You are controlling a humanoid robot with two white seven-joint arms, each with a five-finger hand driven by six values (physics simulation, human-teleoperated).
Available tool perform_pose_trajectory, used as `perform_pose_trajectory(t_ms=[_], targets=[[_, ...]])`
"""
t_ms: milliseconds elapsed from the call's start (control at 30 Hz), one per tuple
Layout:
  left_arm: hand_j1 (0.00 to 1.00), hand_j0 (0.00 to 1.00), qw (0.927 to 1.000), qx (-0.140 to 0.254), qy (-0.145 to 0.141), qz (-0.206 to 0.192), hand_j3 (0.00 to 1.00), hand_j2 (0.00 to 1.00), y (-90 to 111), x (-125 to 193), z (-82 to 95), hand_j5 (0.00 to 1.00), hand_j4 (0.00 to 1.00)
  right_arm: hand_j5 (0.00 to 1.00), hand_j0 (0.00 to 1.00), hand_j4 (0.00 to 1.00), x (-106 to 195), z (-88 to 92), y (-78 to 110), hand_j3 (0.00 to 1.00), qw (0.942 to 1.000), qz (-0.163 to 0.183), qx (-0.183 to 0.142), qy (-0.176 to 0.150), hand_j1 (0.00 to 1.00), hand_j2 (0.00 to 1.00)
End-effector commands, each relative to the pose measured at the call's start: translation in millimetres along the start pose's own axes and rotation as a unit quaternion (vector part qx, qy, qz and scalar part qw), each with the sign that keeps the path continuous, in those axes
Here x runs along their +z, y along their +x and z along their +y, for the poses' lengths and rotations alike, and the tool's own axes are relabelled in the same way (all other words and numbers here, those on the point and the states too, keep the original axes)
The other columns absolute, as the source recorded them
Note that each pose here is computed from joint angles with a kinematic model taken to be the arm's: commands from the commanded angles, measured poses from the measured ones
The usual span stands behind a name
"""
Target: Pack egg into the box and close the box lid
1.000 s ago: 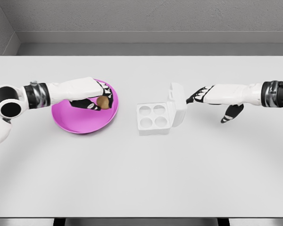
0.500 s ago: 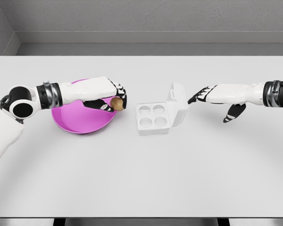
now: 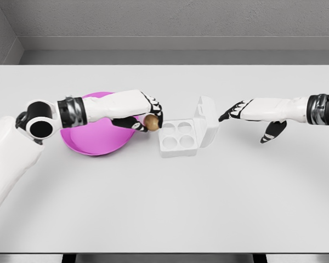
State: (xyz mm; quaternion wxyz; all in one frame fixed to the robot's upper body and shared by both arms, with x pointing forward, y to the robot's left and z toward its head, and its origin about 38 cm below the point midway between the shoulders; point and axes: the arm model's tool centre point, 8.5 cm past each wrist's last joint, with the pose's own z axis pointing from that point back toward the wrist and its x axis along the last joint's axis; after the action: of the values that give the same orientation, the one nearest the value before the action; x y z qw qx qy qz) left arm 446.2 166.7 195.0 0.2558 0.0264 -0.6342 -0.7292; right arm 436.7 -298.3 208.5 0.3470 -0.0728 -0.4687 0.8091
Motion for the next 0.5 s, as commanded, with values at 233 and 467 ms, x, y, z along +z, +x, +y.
perform_pose_trajectory(t_ms=[233, 467], targets=[[0.45, 0.45, 0.9995, 0.009, -0.004, -0.031, 0.45, 0.45, 15.6, -24.3, -7.5, 0.45, 0.45, 1.00, 1.00, 1.00, 2.9, -1.0, 0.0, 1.00, 1.0000, 0.001, 0.000, -0.001, 1.00, 1.00], [0.45, 0.45, 0.9980, 0.032, 0.018, -0.051, 0.45, 0.45, 20.2, -31.6, -1.8, 0.45, 0.45, 1.00, 1.00, 1.00, 2.9, -1.0, 0.0, 1.00, 1.0000, 0.001, 0.000, -0.001, 1.00, 1.00]])
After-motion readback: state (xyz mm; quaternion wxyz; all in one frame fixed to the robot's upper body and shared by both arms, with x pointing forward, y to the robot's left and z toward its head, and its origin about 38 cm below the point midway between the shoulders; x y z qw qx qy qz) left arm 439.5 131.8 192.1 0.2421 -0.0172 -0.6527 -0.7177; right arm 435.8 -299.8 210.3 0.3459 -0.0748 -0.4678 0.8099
